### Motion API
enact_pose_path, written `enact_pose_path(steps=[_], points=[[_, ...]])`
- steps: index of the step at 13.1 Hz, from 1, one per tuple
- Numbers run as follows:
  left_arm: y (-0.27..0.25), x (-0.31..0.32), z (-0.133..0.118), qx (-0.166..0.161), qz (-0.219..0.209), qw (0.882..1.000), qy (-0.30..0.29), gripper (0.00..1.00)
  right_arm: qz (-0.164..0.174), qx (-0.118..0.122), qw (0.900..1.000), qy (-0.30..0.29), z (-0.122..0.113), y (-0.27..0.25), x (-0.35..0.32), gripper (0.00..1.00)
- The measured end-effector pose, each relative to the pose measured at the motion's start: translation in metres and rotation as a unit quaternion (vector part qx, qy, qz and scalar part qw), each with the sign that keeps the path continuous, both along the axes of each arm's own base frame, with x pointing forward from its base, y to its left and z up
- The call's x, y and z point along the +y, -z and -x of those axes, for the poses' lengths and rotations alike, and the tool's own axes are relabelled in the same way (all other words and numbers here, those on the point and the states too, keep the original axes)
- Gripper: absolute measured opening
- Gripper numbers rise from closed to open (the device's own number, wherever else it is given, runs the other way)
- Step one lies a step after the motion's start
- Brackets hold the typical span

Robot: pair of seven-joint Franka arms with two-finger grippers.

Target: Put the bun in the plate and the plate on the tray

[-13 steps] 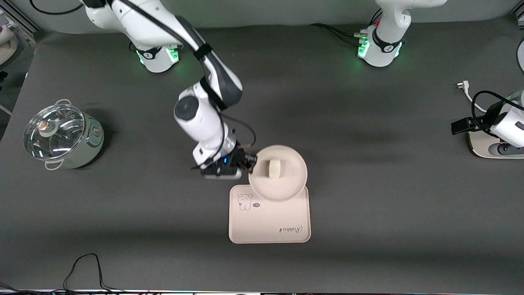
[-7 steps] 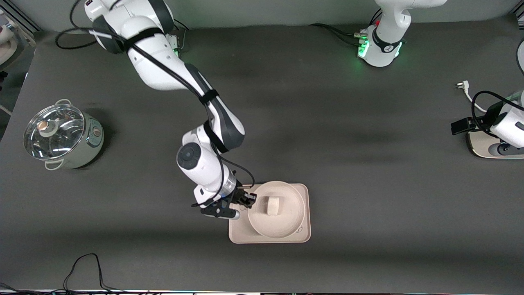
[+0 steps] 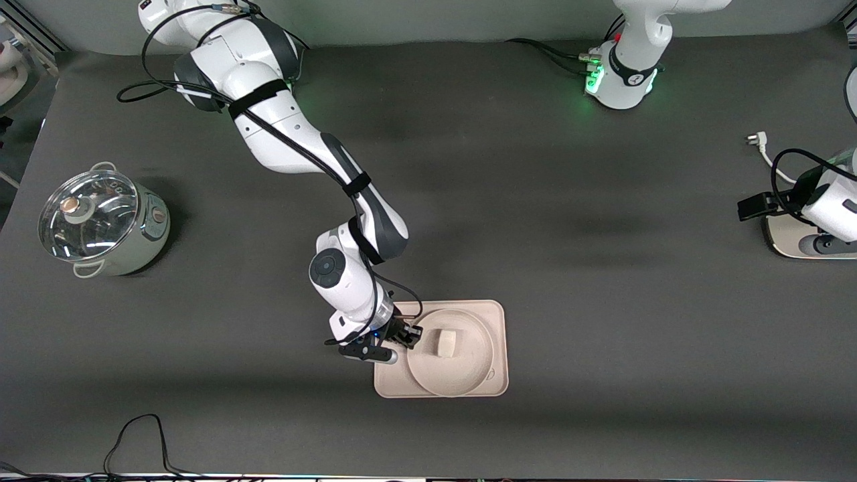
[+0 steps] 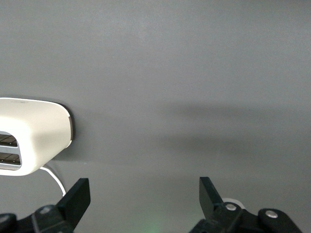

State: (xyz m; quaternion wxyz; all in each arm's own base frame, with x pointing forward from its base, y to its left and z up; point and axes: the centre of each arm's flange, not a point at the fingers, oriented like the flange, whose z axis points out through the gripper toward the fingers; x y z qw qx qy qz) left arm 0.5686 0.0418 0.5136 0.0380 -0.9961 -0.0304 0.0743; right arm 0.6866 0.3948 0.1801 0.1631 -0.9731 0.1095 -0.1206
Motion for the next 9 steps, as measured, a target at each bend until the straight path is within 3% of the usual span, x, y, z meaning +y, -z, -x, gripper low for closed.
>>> enact_pose_path(steps=[5, 7, 9], points=[[0.000, -0.001, 0.000, 0.000, 0.000, 1.000, 0.001, 1.00, -0.010, -0.009, 1.000, -0.003, -0.007, -0.032, 0.005, 0.75], [0.000, -0.001, 0.000, 0.000, 0.000, 1.000, 0.001, 1.00, -0.001, 0.016, 1.000, -0.012, -0.008, -0.071, 0.001, 0.98], [0.000, -0.001, 0.000, 0.000, 0.000, 1.000, 0.001, 1.00, 0.020, 0.054, 0.998, -0.021, -0.008, -0.128, -0.014, 1.00]])
